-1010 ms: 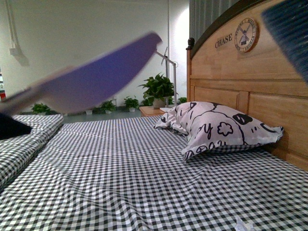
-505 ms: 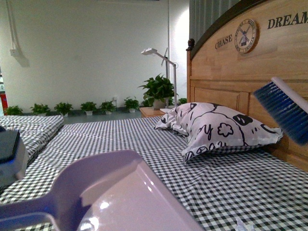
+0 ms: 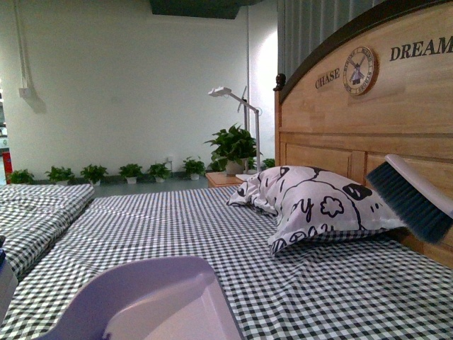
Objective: Clean up trash
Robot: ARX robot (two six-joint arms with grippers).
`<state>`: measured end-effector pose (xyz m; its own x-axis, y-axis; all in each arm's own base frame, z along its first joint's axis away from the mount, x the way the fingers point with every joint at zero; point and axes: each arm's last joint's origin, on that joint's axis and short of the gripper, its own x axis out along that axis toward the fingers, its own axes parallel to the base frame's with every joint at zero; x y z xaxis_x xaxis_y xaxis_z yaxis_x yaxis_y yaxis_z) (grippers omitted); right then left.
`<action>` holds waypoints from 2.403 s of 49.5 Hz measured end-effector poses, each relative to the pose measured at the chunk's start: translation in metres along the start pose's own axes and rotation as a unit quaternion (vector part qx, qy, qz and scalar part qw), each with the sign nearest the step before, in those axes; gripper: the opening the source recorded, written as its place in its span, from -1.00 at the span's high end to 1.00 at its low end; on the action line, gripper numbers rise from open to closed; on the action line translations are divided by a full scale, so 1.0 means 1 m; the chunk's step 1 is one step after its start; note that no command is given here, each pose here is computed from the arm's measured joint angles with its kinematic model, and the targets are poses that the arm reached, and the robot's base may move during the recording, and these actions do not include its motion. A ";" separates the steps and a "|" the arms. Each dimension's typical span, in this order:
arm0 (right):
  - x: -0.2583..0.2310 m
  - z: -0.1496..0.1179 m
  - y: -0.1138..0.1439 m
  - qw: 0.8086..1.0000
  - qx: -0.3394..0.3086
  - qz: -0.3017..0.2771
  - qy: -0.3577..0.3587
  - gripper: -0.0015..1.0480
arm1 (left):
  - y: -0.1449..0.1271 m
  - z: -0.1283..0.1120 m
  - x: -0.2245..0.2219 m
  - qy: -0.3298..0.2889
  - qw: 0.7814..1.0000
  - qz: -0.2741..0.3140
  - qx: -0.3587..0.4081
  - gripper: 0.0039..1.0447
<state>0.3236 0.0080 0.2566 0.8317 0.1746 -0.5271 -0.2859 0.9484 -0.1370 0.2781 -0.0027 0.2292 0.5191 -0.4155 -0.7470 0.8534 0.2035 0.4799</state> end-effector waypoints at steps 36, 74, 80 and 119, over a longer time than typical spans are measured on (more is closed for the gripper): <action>0.045 -0.015 -0.029 0.997 -0.001 -0.054 0.054 0.64 | 0.026 0.013 0.056 -0.007 0.998 -0.031 0.053 0.54; 0.040 -0.033 -0.027 0.997 -0.043 -0.016 0.060 0.64 | 0.051 0.037 0.101 -0.019 0.989 -0.148 0.006 0.54; 0.039 -0.036 -0.032 0.997 -0.041 -0.015 0.060 0.64 | 0.051 0.036 0.113 -0.018 0.988 -0.156 -0.001 0.54; 0.048 -0.087 -0.029 0.986 -0.117 -0.064 0.104 0.64 | 0.041 0.032 0.140 0.001 0.984 -0.177 -0.009 0.54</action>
<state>0.3303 -0.0348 0.1620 0.7599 -0.0239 -0.6496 -0.3062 0.8684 -0.3901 0.3843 -0.0813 0.1589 0.1886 -0.4610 -0.8671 0.9816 0.0620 0.1805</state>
